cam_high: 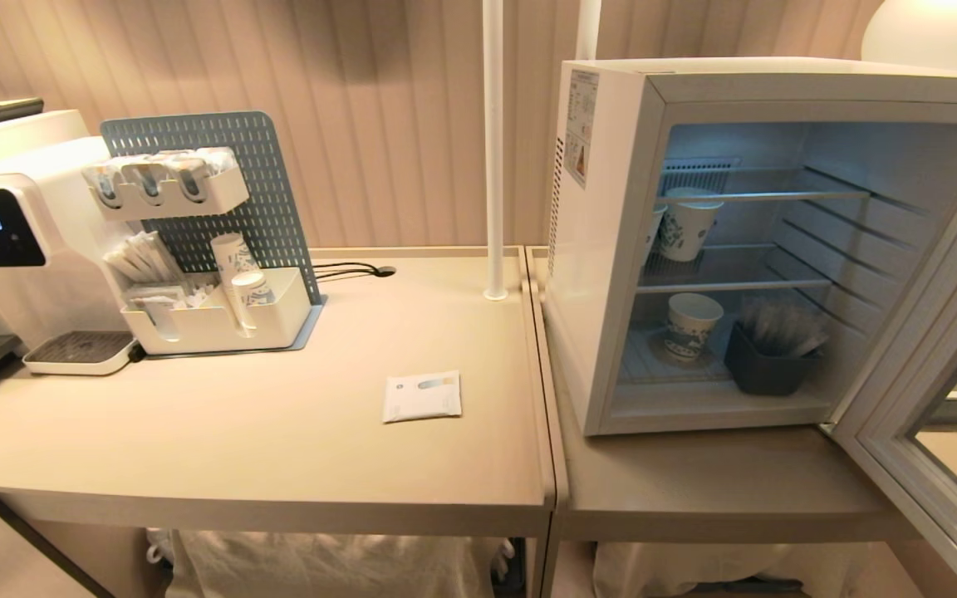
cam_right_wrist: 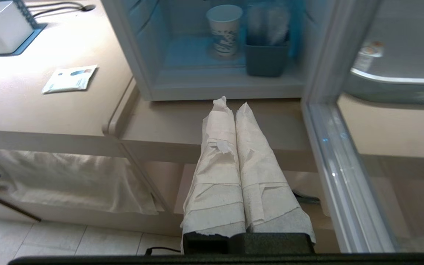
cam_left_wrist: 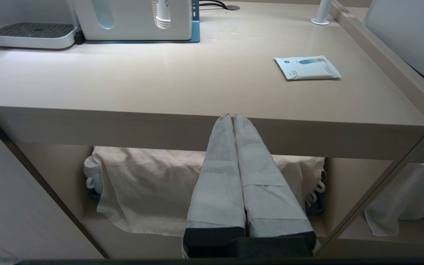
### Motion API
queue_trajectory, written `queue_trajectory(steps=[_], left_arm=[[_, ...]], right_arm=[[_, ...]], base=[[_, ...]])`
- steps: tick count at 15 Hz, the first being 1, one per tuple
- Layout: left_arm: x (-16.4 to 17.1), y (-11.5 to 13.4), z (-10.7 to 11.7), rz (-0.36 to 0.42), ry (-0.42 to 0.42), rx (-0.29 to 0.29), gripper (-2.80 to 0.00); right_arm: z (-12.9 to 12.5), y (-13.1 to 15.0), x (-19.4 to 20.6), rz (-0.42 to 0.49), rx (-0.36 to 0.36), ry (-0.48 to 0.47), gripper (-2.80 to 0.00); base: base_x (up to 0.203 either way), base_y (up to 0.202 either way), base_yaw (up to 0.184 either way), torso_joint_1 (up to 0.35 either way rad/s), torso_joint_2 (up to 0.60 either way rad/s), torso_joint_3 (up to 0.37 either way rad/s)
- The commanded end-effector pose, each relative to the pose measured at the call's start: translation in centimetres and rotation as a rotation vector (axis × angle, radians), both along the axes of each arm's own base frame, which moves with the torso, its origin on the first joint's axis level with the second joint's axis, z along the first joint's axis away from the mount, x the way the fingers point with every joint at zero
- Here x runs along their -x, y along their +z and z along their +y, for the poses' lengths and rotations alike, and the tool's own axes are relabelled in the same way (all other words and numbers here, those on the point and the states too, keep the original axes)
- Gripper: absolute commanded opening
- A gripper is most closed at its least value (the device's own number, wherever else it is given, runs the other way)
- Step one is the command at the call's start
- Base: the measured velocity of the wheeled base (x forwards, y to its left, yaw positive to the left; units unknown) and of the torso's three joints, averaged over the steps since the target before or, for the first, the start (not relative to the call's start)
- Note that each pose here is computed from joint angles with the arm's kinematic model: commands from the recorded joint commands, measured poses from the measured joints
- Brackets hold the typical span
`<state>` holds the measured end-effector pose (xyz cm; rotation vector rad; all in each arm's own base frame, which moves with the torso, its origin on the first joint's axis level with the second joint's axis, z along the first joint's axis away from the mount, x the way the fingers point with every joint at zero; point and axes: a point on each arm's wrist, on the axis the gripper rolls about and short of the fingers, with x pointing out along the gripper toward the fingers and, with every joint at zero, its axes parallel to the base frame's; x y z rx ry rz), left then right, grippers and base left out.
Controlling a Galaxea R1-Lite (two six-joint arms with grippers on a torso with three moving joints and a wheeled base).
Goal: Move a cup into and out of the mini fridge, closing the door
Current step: Close the freezer door
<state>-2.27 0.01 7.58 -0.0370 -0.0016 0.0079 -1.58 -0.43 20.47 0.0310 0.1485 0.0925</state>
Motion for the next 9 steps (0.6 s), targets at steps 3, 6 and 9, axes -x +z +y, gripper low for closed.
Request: queue_trajectory(steps=[3,6,9], left_arm=[[0.0,-0.1,0.0,0.003,0.001,0.001,-2.8],[0.0,-0.1,0.0,0.003,0.002,0.001,-2.8],[0.0,-0.1,0.0,0.003,0.001,0.001,-2.8]], right_arm=[[-0.6,-0.1,3.1,-0.035,-0.076,-0.19,-2.8],[-1.1,0.1,3.3,-0.057,-0.076,-0.391,-2.8],[-1.4,0.4,3.3,-0.108,-0.052,-0.548,-2.8]], base=[[0.0,0.0,0.0,0.0,0.0,0.0],[0.0,0.0,0.0,0.0,0.0,0.0],[0.0,0.0,0.0,0.0,0.0,0.0]])
